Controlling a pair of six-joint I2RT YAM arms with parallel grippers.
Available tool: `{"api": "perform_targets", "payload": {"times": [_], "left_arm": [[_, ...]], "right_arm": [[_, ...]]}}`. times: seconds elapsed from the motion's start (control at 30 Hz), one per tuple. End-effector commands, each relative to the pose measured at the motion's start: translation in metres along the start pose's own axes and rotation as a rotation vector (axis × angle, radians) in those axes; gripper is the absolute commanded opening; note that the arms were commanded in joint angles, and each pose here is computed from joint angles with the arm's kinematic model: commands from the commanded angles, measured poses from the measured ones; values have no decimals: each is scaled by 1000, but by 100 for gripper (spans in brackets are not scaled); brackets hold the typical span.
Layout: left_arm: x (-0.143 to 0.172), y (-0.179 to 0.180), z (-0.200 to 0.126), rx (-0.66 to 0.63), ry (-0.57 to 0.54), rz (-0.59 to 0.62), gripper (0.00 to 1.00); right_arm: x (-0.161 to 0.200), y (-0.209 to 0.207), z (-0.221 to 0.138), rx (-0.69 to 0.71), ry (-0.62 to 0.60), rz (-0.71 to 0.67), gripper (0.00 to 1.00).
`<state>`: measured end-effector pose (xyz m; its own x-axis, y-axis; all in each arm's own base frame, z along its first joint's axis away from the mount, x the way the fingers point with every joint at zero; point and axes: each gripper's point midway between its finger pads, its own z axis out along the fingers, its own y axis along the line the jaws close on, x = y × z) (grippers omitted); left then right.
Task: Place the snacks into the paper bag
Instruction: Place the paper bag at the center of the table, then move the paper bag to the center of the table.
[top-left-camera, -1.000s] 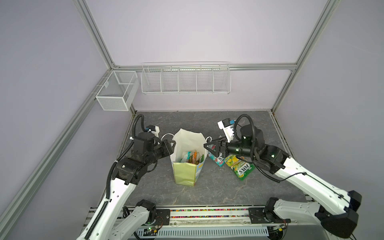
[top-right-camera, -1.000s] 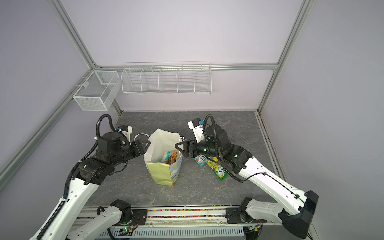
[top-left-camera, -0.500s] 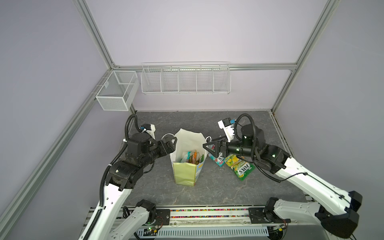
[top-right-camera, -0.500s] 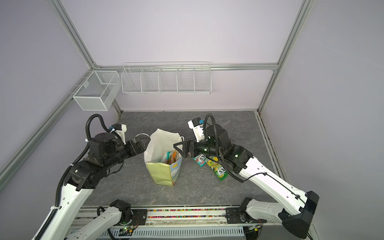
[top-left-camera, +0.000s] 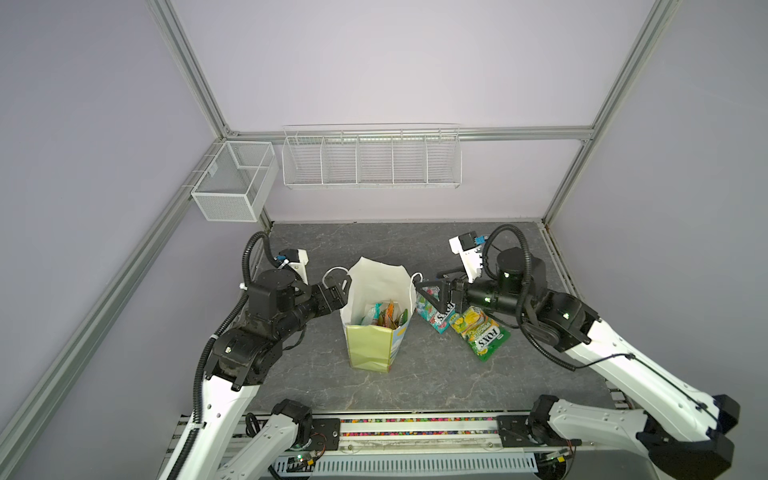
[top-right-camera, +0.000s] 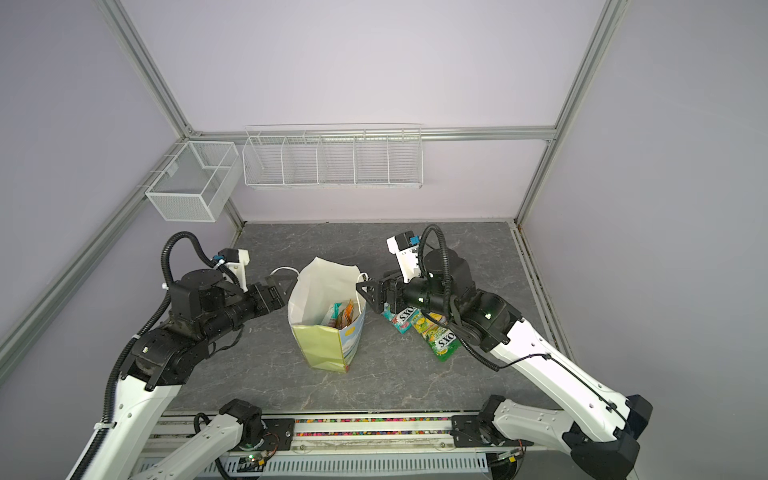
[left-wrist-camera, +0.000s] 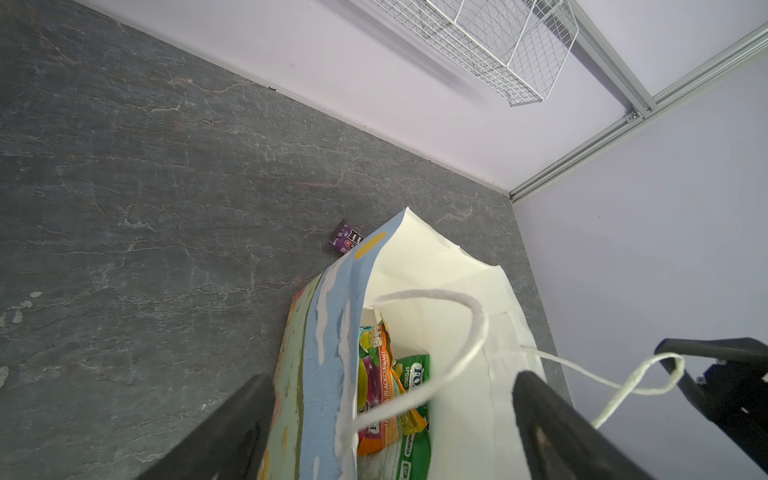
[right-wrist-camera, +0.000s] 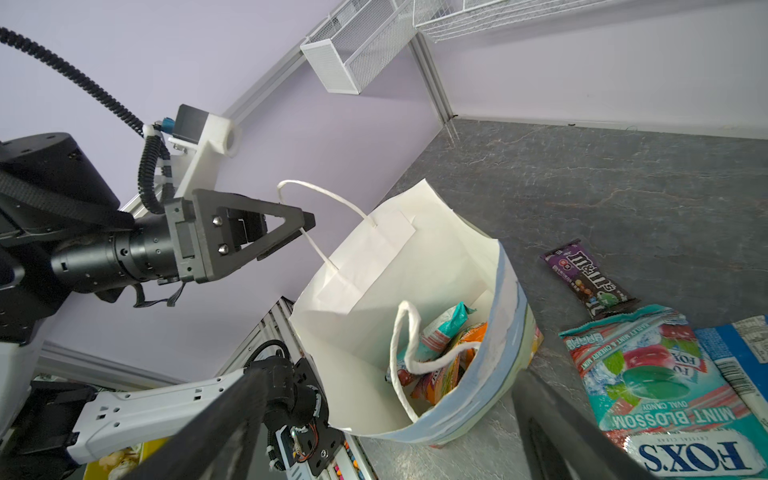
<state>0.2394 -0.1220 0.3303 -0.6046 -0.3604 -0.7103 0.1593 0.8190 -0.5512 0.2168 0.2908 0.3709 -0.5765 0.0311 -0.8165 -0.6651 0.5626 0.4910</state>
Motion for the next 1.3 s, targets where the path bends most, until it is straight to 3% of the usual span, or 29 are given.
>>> {"api": "perform_targets", "payload": {"times": [0.0, 0.2, 0.53, 0.67, 0.93, 1.27], "left_arm": [[-8, -3, -5, -2, -28, 24, 85], [-14, 1, -6, -31, -52, 47, 67], [-23, 3, 1, -72, -59, 75, 16], [-26, 2, -3, -72, -69, 75, 2], [-36, 4, -29, -106, -122, 73, 0], [-36, 6, -34, -122, -125, 78, 0]], "right_arm": [[-13, -6, -16, 50, -46, -34, 95], [-19, -22, -31, 126, -67, -48, 96], [-24, -60, -50, 243, -82, 5, 96], [-21, -81, -48, 293, -73, 15, 96], [-5, -118, -31, 353, 2, 54, 97], [10, -145, 5, 373, 111, 41, 97]]}}
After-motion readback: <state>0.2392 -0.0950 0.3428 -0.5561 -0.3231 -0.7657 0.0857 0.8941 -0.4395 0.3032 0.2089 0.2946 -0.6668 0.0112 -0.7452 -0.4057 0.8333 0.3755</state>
